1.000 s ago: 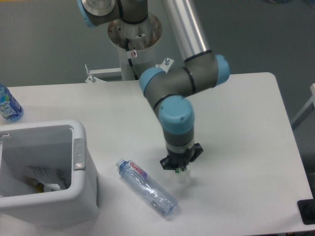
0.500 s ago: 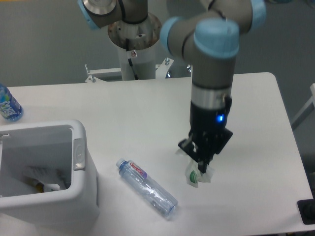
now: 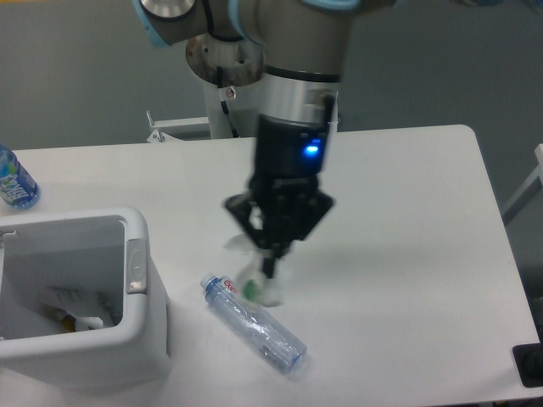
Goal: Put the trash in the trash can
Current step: 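Lift the cup and carry it over the white trash bin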
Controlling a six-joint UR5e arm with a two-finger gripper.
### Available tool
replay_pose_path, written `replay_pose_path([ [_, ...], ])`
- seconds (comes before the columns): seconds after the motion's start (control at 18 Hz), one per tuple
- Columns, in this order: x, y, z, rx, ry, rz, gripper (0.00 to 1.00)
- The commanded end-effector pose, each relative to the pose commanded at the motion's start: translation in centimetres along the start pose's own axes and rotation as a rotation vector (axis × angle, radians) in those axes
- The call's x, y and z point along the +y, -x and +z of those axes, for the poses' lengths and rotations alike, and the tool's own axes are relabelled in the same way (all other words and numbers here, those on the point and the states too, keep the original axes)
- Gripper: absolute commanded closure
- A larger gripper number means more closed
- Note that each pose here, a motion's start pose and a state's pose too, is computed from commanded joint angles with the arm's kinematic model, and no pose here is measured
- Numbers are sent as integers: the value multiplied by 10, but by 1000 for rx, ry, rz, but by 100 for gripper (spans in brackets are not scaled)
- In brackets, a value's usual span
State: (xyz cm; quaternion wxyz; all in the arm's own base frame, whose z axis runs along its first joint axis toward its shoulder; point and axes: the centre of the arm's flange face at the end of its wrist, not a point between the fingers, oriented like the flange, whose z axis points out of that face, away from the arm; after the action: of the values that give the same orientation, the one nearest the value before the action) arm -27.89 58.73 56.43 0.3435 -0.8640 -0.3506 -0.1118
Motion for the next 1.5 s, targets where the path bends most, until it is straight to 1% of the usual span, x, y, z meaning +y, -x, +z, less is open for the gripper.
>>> replay_pose_path([
  [0.22,23,-49,14,76,46,55,100],
  [0.33,31,-63,17,97,58,77,100],
  [0.5,37,-79,18,159,59,100,100],
  [0.72,52,-95,32,176,92,122,100],
  [0.78,54,-94,36,176,95,128,96],
  [0.83,53,-92,42,178,91,146,68],
  [0.89,52,-90,48,181,81,187,24],
  [0.94,52,-88,53,174,81,207,0],
  [1.11,57,-84,53,158,85,203,0],
  [1.17,53,-78,52,152,82,192,0],
  [1.22,46,-64,50,138,73,157,0],
  [1.39,14,-13,32,93,24,4,0],
  [1.44,3,13,28,69,7,-48,0],
  [1.5,-4,28,27,53,-2,-66,0],
])
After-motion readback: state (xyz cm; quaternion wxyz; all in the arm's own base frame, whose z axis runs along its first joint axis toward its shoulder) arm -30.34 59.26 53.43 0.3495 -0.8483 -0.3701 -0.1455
